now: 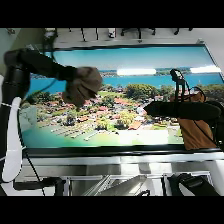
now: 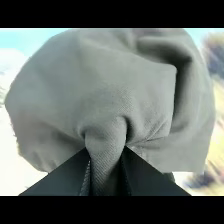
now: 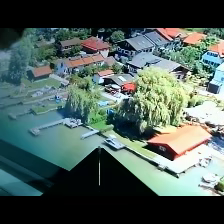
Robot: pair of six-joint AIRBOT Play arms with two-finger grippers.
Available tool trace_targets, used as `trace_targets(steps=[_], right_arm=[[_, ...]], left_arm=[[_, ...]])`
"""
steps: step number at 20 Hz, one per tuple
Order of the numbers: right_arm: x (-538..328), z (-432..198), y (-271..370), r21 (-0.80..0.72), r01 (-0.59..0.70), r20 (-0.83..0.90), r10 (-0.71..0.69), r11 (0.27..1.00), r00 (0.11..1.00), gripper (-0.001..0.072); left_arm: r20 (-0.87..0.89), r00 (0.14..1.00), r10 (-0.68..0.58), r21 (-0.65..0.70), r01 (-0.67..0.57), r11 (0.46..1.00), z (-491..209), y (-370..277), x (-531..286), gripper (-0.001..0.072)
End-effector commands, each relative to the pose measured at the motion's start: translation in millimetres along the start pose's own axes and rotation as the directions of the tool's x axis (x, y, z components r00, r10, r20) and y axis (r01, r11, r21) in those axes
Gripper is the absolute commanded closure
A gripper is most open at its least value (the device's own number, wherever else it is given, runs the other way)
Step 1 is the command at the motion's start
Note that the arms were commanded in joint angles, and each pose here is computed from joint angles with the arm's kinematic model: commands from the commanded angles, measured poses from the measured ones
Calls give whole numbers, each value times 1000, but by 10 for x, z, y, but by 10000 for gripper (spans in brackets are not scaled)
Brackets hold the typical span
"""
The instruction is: Fold the shirts.
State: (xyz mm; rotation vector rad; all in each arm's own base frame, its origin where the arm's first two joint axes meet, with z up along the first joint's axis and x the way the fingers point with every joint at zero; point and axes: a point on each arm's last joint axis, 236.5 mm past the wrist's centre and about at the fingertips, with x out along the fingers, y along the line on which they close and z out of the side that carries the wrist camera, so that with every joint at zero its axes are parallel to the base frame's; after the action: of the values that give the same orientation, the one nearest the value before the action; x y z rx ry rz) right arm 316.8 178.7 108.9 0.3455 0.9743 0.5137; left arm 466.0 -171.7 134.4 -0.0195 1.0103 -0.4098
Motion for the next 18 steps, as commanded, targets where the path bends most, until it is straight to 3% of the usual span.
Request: trace_targets(steps=[1, 2, 3, 4, 5, 6, 9, 10, 11, 12, 15, 18], right_arm=[[3, -4, 2, 1, -1, -1, 1, 1000, 1000, 696], [1, -17, 3, 1, -1, -7, 1, 1000, 1000, 696], [2, -53, 3, 0, -1, -22, 1, 1000, 1000, 695], [0, -92, 7, 1, -3, -38, 3, 1000, 999, 695], [-3, -117, 10, 0, -3, -49, 3, 1000, 999, 695], [-8, -145, 6, 2, -3, -62, 3, 1000, 998, 695], [-13, -195, 7, 1, -4, -83, 4, 1000, 997, 681], [-22, -205, -12, 7, -1, -89, 1, 1000, 996, 567], [-33, -209, -50, 15, 6, -94, -5, 1000, 996, 365], [-44, -207, -97, 27, 14, -96, -11, 1000, 995, 331], [-6, -285, -352, 96, 54, -161, -38, 994, 986, 331], [238, -496, -611, 163, 91, -296, -39, 982, 954, 331]], left_arm=[[-198, 974, -114, 25, 121, 992, -765, -905, 334, 685], [-219, 968, -123, 23, 131, 991, -904, -1044, 445, 684], [-226, 965, -132, 17, 139, 990, -1008, -1156, 552, 592], [-232, 962, -144, -2, 148, 989, -1087, -1249, 617, 324], [-243, 957, -157, -41, 152, 988, -1151, -1310, 648, 139], [-265, 949, -173, -74, 159, 985, -1208, -1347, 632, 94], [-349, 921, -175, -104, 147, 984, -1254, -1185, 286, 94], [-367, 915, -165, -111, 133, 985, -1252, -1076, 106, 94], [-373, 915, -152, -115, 117, 987, -1262, -945, -77, 94], [-375, 918, -128, -125, 86, 988, -1313, -796, -217, 94], [-371, 926, -71, -194, -2, 981, -1743, -368, -374, 95], [-348, 911, -221, -374, 81, 924, -2373, -506, -103, 94]])
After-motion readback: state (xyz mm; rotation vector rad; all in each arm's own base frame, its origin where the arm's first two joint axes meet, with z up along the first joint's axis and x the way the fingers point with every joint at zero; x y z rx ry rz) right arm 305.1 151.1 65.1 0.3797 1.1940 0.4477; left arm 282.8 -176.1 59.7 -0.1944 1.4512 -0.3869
